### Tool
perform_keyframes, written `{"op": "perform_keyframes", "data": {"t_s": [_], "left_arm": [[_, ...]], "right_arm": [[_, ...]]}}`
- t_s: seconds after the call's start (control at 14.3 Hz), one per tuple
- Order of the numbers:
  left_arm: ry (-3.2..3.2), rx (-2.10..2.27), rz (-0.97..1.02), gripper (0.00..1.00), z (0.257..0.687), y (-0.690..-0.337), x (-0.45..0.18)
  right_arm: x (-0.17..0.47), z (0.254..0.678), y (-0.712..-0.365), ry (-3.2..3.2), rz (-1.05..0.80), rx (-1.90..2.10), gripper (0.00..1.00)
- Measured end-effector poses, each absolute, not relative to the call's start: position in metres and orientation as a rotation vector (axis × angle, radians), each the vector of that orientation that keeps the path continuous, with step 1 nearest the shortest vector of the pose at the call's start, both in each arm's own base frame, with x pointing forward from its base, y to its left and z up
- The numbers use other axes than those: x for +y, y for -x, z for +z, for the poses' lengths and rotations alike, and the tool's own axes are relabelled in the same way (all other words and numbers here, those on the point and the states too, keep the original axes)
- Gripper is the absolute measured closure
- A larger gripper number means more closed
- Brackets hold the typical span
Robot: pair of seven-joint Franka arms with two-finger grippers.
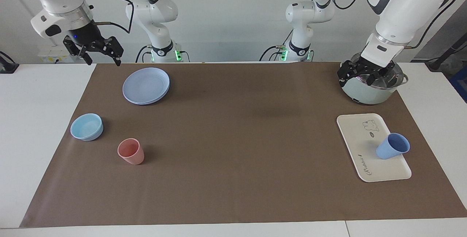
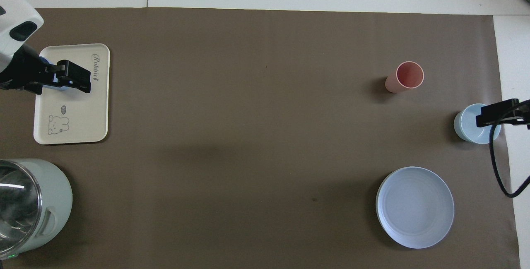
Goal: Place cup on tray
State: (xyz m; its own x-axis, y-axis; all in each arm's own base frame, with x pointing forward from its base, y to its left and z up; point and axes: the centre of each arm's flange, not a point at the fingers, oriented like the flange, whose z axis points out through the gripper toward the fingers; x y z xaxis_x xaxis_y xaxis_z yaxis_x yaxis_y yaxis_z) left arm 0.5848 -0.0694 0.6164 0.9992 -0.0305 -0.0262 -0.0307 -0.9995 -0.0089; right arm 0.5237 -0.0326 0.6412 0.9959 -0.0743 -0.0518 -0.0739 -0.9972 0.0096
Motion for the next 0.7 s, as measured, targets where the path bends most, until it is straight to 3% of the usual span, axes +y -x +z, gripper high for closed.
{"op": "perform_keyframes", "data": {"t_s": [0.7], "left_arm": [[3.131,0.049,0.004,0.00,0.630,-0.578,-0.070]], "right_arm": [[-0.040,0.638,-0.532,-3.132,0.017,-0.117,0.00]]}}
